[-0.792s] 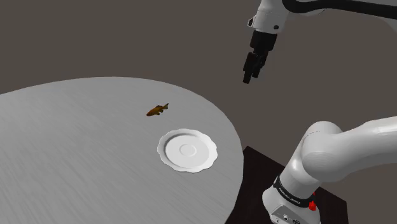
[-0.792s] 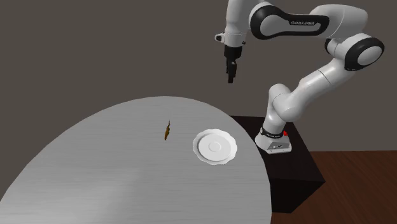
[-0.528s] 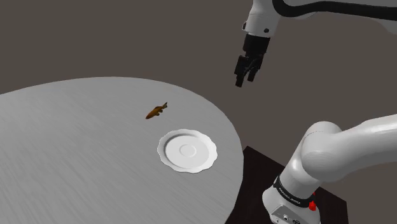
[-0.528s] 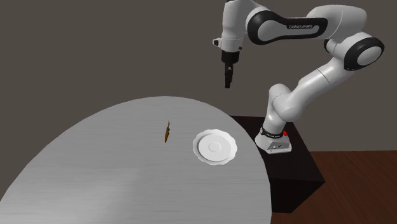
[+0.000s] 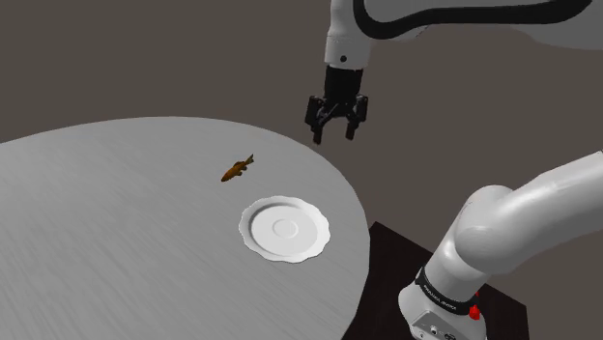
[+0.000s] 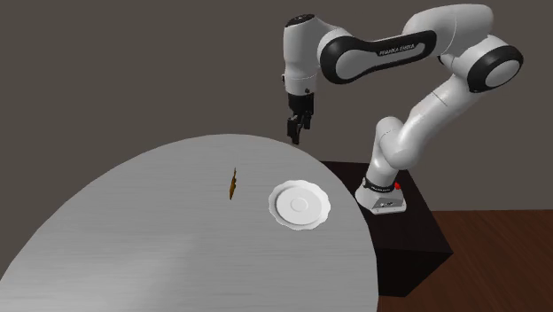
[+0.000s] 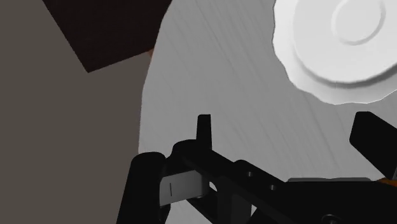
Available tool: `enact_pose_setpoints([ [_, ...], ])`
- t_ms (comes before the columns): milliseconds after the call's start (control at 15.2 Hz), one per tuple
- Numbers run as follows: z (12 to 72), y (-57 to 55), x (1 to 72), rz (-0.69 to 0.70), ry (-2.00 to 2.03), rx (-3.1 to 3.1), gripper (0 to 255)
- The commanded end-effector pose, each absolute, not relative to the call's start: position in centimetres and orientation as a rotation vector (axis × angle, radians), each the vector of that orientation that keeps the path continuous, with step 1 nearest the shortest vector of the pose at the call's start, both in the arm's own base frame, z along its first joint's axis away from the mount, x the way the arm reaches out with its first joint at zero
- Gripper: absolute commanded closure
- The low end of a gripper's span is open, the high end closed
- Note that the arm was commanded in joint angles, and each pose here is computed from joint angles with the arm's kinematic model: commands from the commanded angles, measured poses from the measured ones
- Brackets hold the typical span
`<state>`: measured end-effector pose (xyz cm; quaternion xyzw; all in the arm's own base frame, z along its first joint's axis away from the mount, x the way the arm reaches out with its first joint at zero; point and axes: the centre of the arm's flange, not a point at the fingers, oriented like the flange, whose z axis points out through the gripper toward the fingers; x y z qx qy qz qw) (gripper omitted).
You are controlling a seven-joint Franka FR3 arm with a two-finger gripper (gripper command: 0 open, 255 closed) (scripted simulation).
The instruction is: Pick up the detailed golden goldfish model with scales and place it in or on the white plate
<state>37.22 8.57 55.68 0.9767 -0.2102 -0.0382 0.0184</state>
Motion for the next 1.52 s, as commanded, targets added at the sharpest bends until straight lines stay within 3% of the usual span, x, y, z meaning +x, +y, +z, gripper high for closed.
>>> enact_pose_setpoints([
  [0,54.8,10.3,39.0,-0.142,-0.804,2.998,0],
  [1452,41.5,14.6,62.9,-0.344,-2.107,2.281,0],
])
